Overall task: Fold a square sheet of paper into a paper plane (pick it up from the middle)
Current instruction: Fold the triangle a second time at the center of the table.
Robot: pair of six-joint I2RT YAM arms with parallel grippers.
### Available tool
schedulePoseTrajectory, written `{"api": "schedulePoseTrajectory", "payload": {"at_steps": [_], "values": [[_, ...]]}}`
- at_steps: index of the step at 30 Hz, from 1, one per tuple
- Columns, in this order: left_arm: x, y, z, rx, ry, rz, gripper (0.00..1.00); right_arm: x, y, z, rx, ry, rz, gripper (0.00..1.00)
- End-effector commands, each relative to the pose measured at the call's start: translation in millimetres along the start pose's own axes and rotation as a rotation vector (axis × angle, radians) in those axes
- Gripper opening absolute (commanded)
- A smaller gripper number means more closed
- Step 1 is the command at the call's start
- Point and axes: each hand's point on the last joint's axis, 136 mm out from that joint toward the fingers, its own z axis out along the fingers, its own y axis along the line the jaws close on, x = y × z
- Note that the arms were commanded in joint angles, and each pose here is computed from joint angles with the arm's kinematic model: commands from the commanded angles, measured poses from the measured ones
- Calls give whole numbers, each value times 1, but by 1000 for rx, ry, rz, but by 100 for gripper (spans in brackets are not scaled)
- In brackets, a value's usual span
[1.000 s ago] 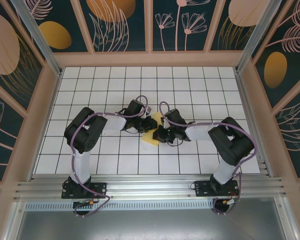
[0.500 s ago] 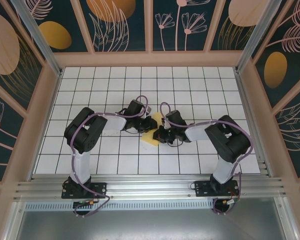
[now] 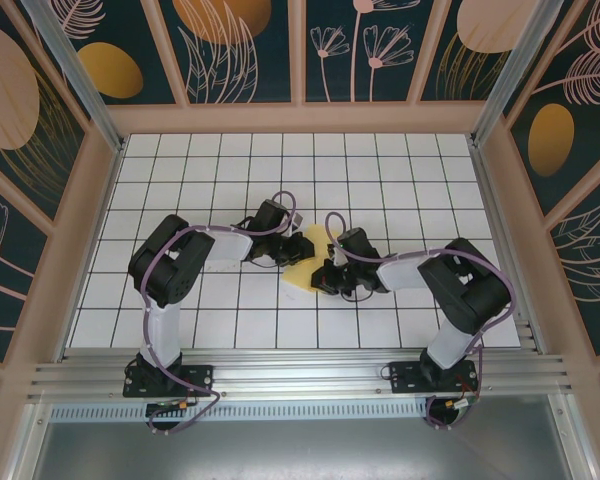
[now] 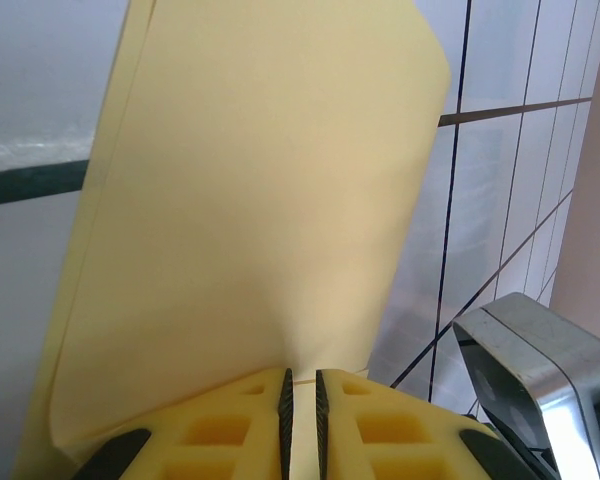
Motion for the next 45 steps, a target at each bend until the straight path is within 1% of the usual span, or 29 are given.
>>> {"api": "schedulePoseTrajectory", "payload": {"at_steps": [1,8,12,14,17,19,21,23,27,32,33,35,40,43,45], "values": [[12,55,8,-175,-1,-47,19,39,-31,-1,102,115,55,0],[12,52,7,-168,1,-42,19,43,-33,-7,129,120,43,0],[12,50,6,-161,2,-39,20,32,-20,-14,115,73,13,0],[11,47,5,-153,2,-33,20,20,-7,-23,106,11,-17,1],[12,45,4,-147,4,-28,20,-8,7,-47,123,-129,-43,2],[12,43,4,-141,6,-24,20,-25,3,-67,166,-228,-18,4],[12,41,3,-135,4,-23,21,-40,-10,-84,219,-317,29,5],[11,39,3,-130,2,-20,21,-49,-13,-92,211,-363,54,5],[9,35,2,-121,0,-17,21,-54,6,-84,108,-353,50,6],[7,32,1,-115,-8,-14,21,-59,11,-69,66,-319,64,6],[8,32,1,-115,-7,-16,22,-60,17,-65,32,-303,53,5],[7,32,1,-115,-9,-15,22,-54,37,-53,-56,-231,1,4],[6,32,2,-112,-11,-20,22,-41,46,-23,-45,-108,-42,3],[6,32,3,-111,-10,-25,22,-35,43,-5,-24,-66,-36,2],[5,32,2,-112,-15,-26,22,-32,33,3,4,-61,-12,1]]}}
